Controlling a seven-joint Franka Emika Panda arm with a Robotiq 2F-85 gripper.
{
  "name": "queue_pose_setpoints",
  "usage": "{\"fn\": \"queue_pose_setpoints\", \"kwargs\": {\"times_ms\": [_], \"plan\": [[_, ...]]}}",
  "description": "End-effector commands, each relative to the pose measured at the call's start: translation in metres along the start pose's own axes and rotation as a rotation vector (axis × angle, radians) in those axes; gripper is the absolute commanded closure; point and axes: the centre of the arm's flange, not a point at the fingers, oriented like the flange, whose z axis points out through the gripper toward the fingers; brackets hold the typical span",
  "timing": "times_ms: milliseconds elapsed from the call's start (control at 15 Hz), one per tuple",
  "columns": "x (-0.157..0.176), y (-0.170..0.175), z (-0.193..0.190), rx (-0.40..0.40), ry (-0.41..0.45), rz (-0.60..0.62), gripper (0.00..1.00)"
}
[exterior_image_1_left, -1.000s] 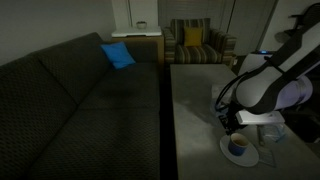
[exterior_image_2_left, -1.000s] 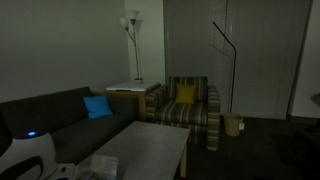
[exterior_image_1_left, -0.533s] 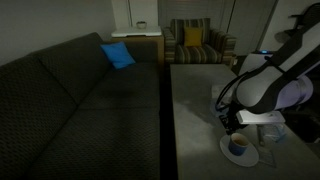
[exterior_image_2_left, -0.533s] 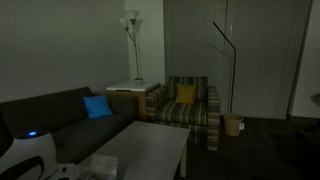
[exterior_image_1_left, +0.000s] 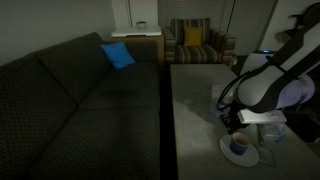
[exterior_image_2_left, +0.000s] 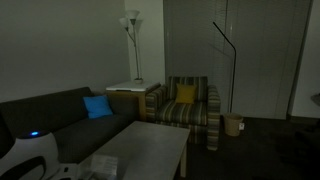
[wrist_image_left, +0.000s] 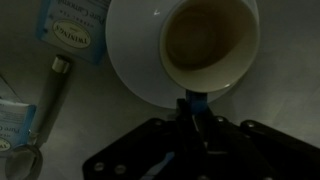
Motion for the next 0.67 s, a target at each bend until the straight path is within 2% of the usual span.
{"fn": "queue_pose_setpoints", "kwargs": {"times_ms": [0, 133, 400, 600], "plan": [[-0.0053, 0.0084, -0.0049, 0.009, -0.004, 0.000, 0.97], [-0.0052, 0.0078, -0.0053, 0.009, -0.003, -0.001, 0.97], [-0.0051, 0.0071, -0.0054, 0.009, -0.001, -0.002, 0.84], [-0.0055, 0.0071, -0.0051, 0.009, -0.001, -0.002, 0.63]]}}
